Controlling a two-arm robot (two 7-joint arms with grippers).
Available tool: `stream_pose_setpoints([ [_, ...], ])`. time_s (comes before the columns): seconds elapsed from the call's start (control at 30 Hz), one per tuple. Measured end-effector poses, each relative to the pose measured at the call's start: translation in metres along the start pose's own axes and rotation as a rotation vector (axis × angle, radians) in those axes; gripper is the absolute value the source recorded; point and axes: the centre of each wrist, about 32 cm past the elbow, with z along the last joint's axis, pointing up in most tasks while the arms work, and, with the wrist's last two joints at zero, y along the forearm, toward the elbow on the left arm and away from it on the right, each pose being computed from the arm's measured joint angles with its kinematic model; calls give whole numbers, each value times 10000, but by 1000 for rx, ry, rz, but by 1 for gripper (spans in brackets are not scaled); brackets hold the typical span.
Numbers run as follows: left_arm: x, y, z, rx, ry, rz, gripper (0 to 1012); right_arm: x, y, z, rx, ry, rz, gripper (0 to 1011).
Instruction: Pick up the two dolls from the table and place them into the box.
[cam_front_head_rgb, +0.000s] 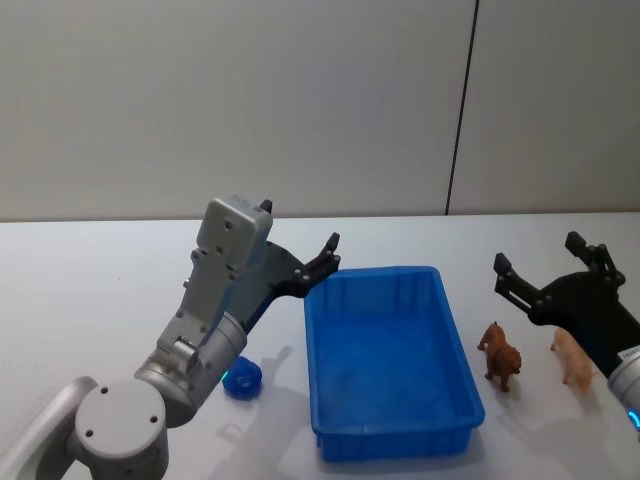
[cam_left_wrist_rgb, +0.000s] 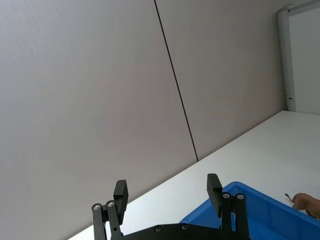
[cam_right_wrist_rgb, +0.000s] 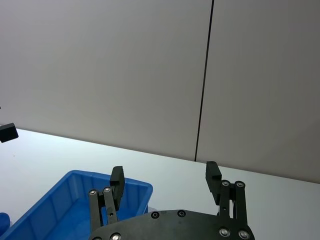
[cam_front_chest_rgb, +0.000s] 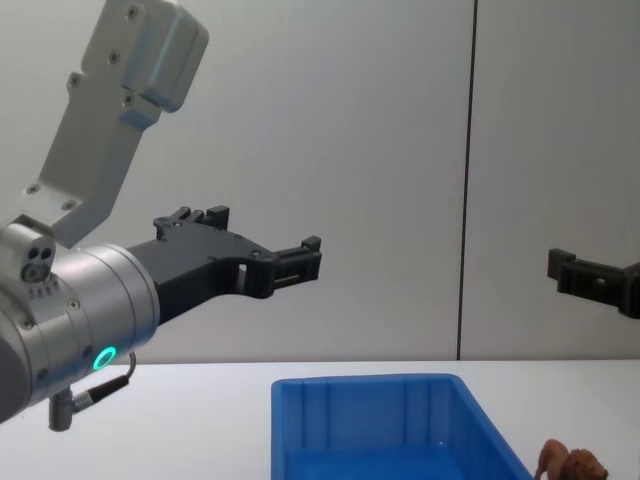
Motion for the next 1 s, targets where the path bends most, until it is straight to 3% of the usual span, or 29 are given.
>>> stream_pose_setpoints([
  [1.0,0,0,0,0,0,0,1001,0,0,0,0,0,0,1001],
])
